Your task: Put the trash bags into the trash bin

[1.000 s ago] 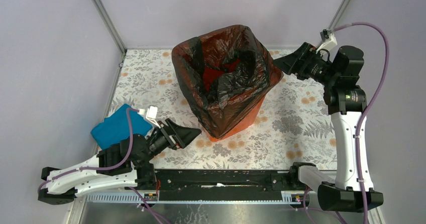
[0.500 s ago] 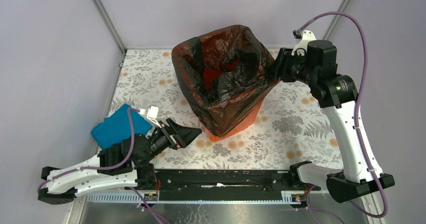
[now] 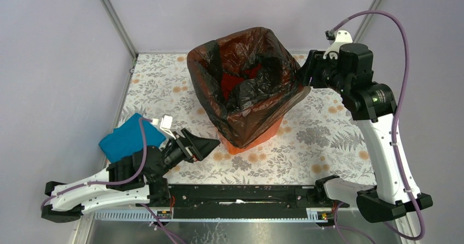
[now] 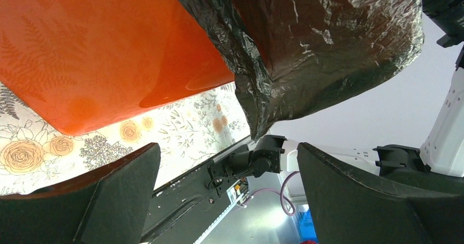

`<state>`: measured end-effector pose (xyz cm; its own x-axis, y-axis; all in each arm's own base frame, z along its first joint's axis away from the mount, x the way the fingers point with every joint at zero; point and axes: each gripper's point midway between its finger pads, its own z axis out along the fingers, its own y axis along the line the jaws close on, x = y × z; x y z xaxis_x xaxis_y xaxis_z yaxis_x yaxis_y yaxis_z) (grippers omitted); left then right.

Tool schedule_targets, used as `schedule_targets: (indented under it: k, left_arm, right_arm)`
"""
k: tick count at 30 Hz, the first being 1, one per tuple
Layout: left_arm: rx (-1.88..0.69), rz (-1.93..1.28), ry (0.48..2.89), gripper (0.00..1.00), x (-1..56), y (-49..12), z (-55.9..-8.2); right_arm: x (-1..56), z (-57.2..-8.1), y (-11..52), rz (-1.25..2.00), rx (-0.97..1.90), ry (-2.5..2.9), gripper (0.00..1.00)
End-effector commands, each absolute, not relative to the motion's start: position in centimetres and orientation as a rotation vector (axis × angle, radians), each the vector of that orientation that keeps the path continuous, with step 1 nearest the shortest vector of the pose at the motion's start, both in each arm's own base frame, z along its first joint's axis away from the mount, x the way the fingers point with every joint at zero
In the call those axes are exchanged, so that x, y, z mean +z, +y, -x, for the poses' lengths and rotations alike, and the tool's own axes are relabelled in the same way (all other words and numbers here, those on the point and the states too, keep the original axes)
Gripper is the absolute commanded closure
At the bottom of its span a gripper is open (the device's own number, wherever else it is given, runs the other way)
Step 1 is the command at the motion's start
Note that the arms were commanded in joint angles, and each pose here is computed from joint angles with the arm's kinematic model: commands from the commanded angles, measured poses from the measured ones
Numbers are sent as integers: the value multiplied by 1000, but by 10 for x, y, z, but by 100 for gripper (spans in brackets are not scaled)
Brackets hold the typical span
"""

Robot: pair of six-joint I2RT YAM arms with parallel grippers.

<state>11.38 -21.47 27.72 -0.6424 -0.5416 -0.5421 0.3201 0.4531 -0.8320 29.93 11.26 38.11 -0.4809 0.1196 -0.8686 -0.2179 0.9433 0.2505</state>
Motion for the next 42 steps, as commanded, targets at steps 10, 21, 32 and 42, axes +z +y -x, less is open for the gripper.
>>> schedule_targets:
  k: [10, 21, 32, 42]
  left_arm:
    - [-1333, 237, 1812, 1, 300, -212, -118]
    - [-1438, 191, 1700, 1, 319, -212, -112]
    - [-1520, 191, 1606, 2, 322, -217, -110]
    - [-1555, 352, 1579, 3, 303, -210, -120]
  right_arm:
    - [396, -282, 110, 70, 424, 1968, 68]
    - [386, -272, 109, -9, 494, 1881, 100]
    - [363, -258, 106, -155, 598, 1766, 48]
    - [395, -262, 115, -179, 681, 1751, 6]
